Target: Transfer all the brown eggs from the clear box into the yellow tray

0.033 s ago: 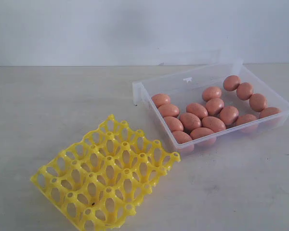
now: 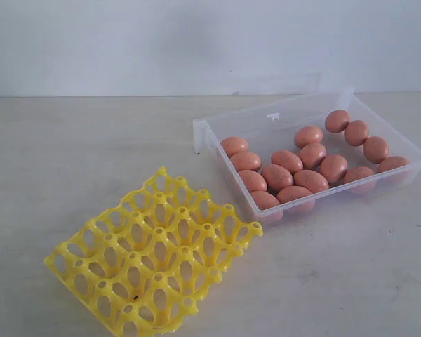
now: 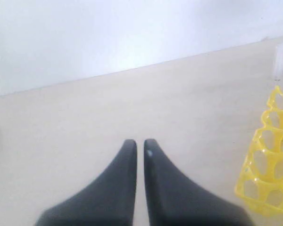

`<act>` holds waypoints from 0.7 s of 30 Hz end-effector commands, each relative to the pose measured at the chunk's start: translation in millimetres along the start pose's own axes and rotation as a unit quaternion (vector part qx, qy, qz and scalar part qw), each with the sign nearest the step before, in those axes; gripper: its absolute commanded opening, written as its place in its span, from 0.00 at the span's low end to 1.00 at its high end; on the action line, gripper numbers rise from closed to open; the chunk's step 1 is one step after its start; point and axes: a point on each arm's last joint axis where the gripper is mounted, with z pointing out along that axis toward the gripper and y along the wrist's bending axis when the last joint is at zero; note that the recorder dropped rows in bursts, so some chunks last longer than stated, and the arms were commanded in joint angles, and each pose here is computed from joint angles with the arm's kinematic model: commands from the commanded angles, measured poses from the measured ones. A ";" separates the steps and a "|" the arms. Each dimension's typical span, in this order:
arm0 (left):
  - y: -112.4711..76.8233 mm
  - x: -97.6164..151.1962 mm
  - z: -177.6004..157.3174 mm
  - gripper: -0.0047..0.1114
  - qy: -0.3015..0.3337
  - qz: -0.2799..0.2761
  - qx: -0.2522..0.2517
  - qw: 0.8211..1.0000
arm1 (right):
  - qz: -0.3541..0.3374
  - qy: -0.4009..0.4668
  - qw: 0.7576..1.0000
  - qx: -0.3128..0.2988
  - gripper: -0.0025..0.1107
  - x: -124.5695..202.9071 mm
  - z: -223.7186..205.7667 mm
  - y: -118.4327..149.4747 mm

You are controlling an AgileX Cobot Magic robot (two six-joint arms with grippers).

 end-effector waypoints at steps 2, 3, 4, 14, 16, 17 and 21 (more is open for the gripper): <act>-0.6 0.9 0.1 0.08 -0.001 -0.002 0.004 1.000 | 0.080 -0.016 0.997 -0.006 0.02 -2.9 -0.4 0.9; -0.6 0.9 0.1 0.08 -0.001 -0.002 0.004 1.000 | 0.080 -0.025 0.996 -0.008 0.02 -4.5 -0.5 1.1; -0.6 0.9 0.1 0.08 -0.001 -0.002 0.004 1.000 | 0.080 -0.066 0.994 -0.017 0.02 -12.0 -1.2 2.2; -0.6 0.9 0.1 0.08 -0.001 -0.002 0.004 1.000 | 0.151 -0.460 0.870 0.095 0.02 -140.4 -26.8 6.3; -0.6 0.9 0.1 0.08 -0.001 -0.002 0.004 1.000 | 0.056 -0.428 0.896 0.107 0.02 -166.5 -5.3 25.4; -0.6 0.9 0.1 0.08 -0.001 -0.002 0.004 1.000 | -0.003 -0.402 0.910 0.102 0.02 -177.9 12.0 36.8; -0.6 0.9 0.1 0.08 -0.001 -0.002 0.004 1.000 | -0.221 -0.197 0.955 0.038 0.02 -195.7 104.5 77.2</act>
